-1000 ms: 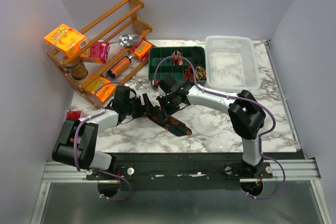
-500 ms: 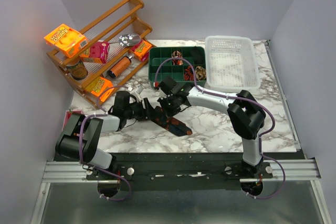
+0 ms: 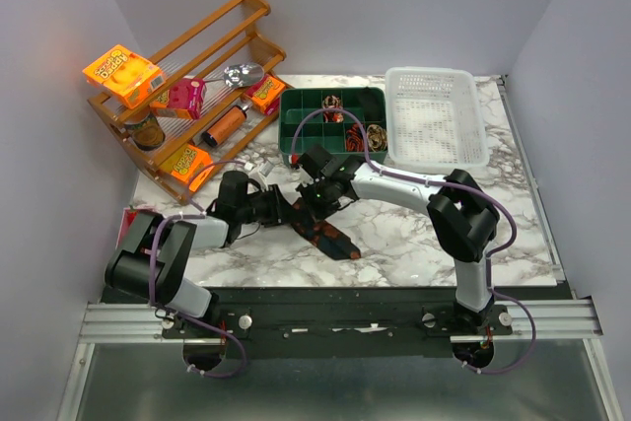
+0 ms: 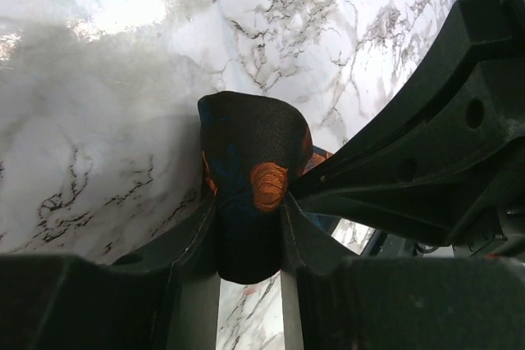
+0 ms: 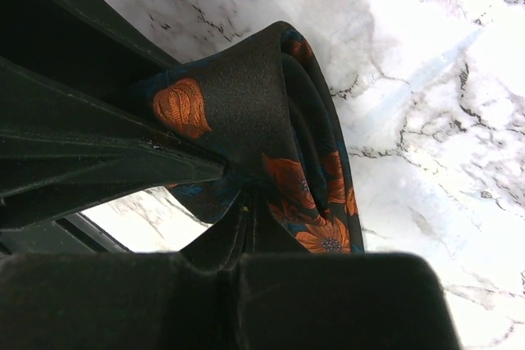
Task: Roll the ties
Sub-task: Roll the tie at the center of the board.
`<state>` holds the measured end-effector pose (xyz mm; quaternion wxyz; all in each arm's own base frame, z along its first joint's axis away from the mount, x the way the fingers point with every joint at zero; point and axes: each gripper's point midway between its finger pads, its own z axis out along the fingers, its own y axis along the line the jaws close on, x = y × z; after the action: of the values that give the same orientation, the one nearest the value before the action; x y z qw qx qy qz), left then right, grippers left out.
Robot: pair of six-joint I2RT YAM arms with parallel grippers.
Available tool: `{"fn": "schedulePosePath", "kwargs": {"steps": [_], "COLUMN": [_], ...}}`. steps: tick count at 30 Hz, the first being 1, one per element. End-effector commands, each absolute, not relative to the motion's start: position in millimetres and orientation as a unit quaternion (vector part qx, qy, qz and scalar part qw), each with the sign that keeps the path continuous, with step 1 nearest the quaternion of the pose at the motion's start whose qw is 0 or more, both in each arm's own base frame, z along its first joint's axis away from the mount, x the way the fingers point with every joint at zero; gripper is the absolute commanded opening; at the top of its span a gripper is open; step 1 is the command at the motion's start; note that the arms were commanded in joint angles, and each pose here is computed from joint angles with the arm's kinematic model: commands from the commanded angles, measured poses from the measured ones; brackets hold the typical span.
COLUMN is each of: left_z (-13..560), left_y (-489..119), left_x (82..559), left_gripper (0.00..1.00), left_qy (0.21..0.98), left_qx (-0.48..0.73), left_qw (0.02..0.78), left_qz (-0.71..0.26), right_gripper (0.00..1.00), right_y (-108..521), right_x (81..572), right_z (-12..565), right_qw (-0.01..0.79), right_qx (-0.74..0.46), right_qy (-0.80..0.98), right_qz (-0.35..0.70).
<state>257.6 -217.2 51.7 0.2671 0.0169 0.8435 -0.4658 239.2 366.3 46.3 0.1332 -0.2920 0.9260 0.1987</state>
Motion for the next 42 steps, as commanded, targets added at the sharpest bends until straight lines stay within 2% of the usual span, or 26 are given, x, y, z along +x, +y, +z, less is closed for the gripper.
{"fn": "schedulePosePath", "kwargs": {"steps": [1,8,15,28,33,42], "left_z": [66.4,78.8,77.2,80.0,88.6,88.1], "left_y": [-211.9,-178.6,-153.9,-127.9,-122.1,-137.8], "left_x": [260.9,270.8,267.7,275.6,277.0,276.2], "left_gripper": [0.3,0.3,0.3,0.3,0.31,0.31], "left_qy": [0.853,0.884,0.918,0.926,0.921,0.918], "left_qx": [0.017,-0.011,-0.023,-0.059,-0.062,-0.054], "left_qw": [0.288,0.331,0.338,0.366,0.381,0.381], "left_qz": [-0.435,-0.33,-0.208,-0.075,-0.05,-0.095], "right_gripper": [0.03,0.04,0.04,0.04,0.04,0.03], "right_y": [367.5,371.3,374.5,345.3,334.8,352.4], "right_x": [247.4,253.2,254.7,258.5,258.4,263.2], "right_z": [57.3,77.4,82.0,74.9,62.9,38.8], "right_qw": [0.159,0.181,0.185,0.187,0.179,0.162], "right_qx": [-0.291,-0.291,-0.293,-0.277,-0.271,-0.273], "right_qy": [0.923,0.917,0.915,0.926,0.931,0.93], "right_qz": [0.194,0.203,0.207,0.175,0.168,0.186]}}
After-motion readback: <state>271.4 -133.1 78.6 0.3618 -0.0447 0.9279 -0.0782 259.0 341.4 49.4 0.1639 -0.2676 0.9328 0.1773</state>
